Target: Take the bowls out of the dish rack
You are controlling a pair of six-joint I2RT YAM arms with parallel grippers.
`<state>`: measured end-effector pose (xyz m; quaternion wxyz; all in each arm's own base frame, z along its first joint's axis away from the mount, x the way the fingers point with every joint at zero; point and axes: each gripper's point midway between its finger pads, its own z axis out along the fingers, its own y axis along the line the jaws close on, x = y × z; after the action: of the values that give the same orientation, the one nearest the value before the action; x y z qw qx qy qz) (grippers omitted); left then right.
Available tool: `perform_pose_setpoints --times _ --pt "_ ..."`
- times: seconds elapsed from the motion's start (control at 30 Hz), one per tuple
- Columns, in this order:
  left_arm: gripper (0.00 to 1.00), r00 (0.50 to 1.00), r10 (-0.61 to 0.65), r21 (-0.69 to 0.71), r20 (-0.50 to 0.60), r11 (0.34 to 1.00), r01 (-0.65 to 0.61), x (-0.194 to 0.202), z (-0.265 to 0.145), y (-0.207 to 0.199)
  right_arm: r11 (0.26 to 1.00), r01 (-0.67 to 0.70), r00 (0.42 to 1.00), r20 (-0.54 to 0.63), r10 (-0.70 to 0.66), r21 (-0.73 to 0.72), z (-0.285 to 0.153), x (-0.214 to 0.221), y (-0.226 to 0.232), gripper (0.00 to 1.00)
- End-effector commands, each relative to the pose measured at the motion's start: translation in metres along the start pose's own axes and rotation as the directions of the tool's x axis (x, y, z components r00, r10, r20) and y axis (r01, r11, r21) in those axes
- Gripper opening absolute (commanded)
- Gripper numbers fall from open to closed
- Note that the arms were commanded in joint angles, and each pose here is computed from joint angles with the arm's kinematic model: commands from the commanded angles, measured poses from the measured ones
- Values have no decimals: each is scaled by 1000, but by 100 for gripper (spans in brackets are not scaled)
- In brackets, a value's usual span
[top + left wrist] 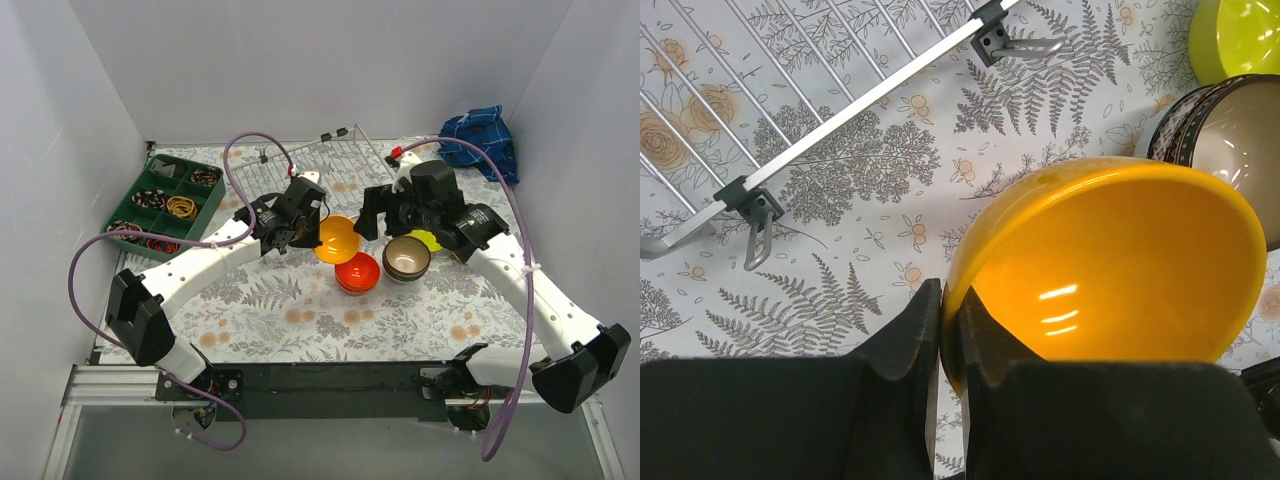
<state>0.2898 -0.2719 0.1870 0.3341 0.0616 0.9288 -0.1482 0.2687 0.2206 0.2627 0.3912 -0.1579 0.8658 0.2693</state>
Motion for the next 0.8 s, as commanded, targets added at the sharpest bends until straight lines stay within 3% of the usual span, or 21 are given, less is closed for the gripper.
perform_pose_setpoints --times 0.0,0.2,0.3,0.33,0.4,0.43,0.5,0.53,0.6,0.63,0.77 --pt "0 998 -6 -43 55 999 8 -17 -15 -5 997 -16 1000 3 16 78 9 -8 12 92" --pt "0 998 -7 -38 68 999 10 -20 -19 -12 987 -3 999 -52 12 163 34 -2 11 79" --pt "0 998 -6 -38 66 999 8 -19 -19 -15 984 7 998 -69 6 179 43 0 11 60" --pt "0 998 -5 -38 68 999 7 -19 -20 -15 984 12 997 -72 1 176 45 -1 12 47" --pt "0 998 -1 -37 64 999 4 -18 -19 -15 983 21 997 -80 -7 180 49 -2 13 32" --pt "0 998 -5 -37 68 999 8 -19 -20 -16 983 24 997 -78 -9 183 49 -3 13 19" --pt "1 997 -10 -37 75 999 13 -20 -21 -15 979 38 996 -83 -22 198 50 -5 10 8" --pt "5 997 -9 -37 79 999 12 -21 -22 -15 976 50 996 -83 -33 214 50 -6 7 1" --pt "11 993 -24 -36 116 999 28 -29 -28 -14 966 77 994 -90 -56 247 48 -7 0 1" --pt "26 991 -27 -32 129 999 31 -31 -30 -14 956 88 994 -91 -65 279 46 -8 -7 1" --pt "56 973 -57 5 222 998 58 -49 -48 -15 927 88 994 -88 -60 364 36 -16 -41 1"
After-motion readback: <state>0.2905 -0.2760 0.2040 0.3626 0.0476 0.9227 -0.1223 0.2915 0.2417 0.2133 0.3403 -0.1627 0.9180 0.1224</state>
